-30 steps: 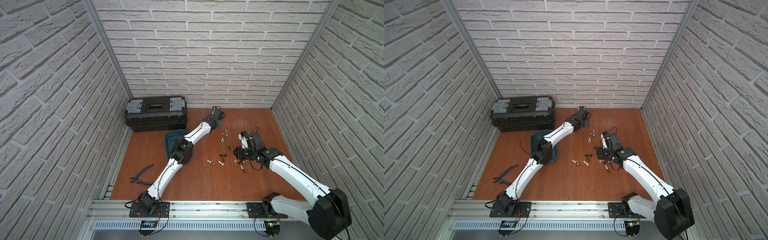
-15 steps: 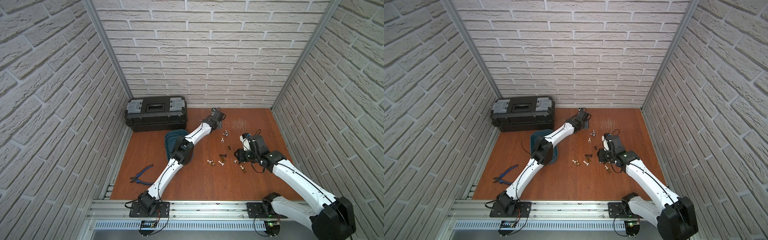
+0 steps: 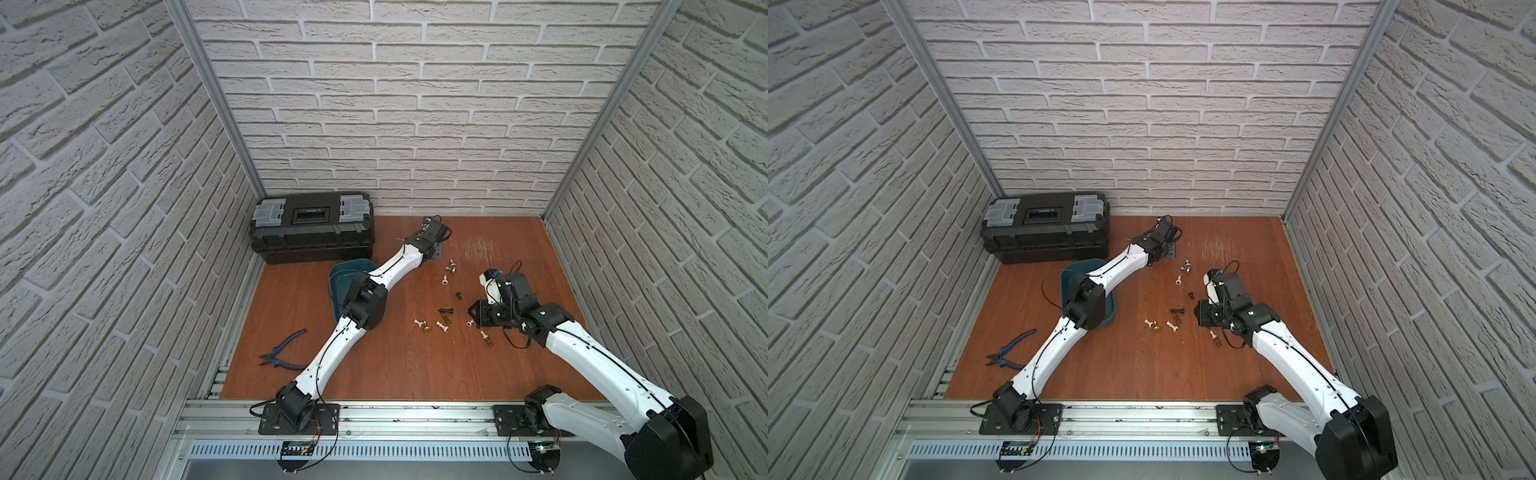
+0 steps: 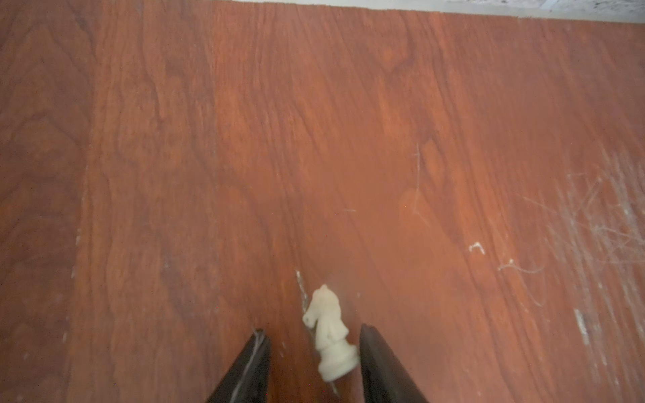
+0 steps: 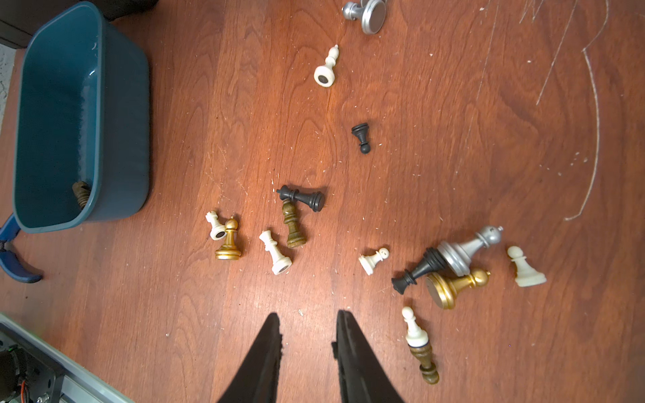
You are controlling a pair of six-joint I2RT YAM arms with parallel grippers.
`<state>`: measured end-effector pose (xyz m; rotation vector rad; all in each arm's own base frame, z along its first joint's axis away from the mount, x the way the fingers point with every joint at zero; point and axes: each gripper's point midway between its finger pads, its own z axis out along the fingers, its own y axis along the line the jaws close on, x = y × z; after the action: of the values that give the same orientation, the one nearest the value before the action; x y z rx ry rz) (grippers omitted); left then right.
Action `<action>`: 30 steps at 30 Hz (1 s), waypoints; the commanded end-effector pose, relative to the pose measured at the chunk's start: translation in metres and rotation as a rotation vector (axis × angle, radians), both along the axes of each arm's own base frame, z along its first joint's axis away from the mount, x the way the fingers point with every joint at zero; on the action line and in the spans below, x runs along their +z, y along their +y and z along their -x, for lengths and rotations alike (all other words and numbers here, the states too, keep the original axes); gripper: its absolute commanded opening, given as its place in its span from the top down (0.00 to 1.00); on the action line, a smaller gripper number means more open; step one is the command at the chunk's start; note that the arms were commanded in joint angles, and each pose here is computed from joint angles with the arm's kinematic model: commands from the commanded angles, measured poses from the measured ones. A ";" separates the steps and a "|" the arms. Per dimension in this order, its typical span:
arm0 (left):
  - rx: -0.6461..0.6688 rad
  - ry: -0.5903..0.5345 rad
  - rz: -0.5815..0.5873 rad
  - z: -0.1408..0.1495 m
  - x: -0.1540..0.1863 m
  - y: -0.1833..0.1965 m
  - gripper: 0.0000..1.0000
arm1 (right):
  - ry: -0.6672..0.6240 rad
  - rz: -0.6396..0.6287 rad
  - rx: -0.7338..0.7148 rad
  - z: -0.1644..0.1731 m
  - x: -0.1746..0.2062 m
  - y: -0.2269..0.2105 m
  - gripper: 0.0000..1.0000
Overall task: Put the chess pieces into the storage box
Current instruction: Pick up the chess piece at the center of the board.
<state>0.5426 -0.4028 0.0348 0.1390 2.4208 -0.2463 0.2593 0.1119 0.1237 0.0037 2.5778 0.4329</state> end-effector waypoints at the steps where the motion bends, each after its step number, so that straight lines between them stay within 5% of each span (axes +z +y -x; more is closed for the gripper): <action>1: -0.035 0.188 -0.152 0.038 -0.049 0.026 0.60 | -0.010 -0.018 -0.002 0.002 0.000 0.000 0.68; 7: -0.052 0.211 -0.164 0.040 -0.054 0.032 0.66 | -0.009 -0.025 -0.007 0.003 0.000 0.000 0.68; 30: 0.004 0.173 -0.095 0.014 -0.056 0.036 0.66 | 0.014 -0.025 0.019 0.006 -0.006 0.003 0.68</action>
<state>0.5462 -0.3872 0.0354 0.1626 2.4628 -0.2520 0.2537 0.1147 0.1188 0.0025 2.5962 0.4630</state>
